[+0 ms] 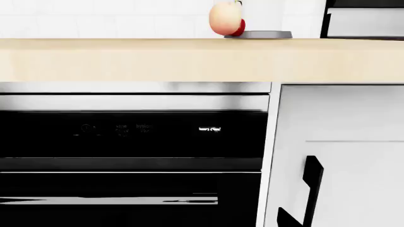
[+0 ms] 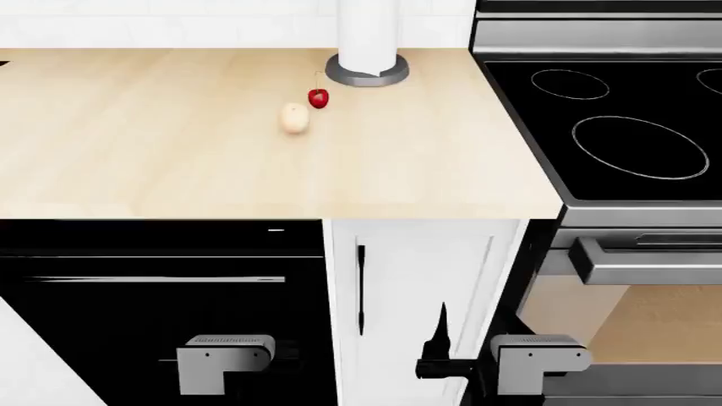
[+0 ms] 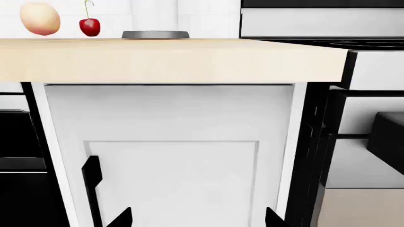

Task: Pick the cherry, apricot from the counter and place them in the cabinet. Then close the cabinet.

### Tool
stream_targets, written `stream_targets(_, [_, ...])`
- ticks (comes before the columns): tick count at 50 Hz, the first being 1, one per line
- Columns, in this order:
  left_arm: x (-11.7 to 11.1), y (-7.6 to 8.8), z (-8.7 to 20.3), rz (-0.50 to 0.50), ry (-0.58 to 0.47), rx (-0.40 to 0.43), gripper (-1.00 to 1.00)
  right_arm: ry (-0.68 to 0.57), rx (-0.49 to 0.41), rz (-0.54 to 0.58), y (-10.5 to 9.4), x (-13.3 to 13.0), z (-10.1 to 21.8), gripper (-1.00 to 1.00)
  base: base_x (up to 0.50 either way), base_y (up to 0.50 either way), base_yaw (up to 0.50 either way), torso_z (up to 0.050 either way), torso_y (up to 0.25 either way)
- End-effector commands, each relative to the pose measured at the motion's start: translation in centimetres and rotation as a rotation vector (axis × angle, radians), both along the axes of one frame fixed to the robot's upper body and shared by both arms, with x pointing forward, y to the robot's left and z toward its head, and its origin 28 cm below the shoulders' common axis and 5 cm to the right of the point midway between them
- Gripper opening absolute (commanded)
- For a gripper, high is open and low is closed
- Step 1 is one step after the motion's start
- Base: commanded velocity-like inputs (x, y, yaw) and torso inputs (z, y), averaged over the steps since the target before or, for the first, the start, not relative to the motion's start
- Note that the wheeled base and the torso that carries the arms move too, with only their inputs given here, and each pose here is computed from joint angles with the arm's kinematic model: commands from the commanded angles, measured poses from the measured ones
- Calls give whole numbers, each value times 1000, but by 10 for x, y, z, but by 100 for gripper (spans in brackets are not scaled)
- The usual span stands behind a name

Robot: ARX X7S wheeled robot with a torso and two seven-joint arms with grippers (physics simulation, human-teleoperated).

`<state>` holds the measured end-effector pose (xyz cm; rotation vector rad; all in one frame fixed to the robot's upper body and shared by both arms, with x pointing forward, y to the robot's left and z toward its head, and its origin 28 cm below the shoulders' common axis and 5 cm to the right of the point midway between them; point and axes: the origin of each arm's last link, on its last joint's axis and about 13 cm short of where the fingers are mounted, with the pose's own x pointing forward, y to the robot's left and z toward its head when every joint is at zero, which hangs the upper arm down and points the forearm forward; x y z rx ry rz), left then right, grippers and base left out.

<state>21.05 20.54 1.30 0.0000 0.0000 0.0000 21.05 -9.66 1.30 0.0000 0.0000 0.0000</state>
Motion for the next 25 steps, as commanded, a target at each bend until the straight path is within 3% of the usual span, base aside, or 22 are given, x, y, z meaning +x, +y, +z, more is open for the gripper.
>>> stream_targets(1, [0, 0, -1, -5, 3, 4, 100, -1, -1, -1, 0, 0, 0, 100, 0, 0, 0, 0, 0])
stream_targets(13, [6, 1, -8, -19, 6, 12, 100, -27, -13, -3, 0, 2, 7, 100, 0, 0, 0, 0, 0])
stream_targets(25, [11, -11, 79, -84, -115, -8, 100, -113, -20, 3, -2, 14, 55, 100, 0, 0, 0, 0, 0])
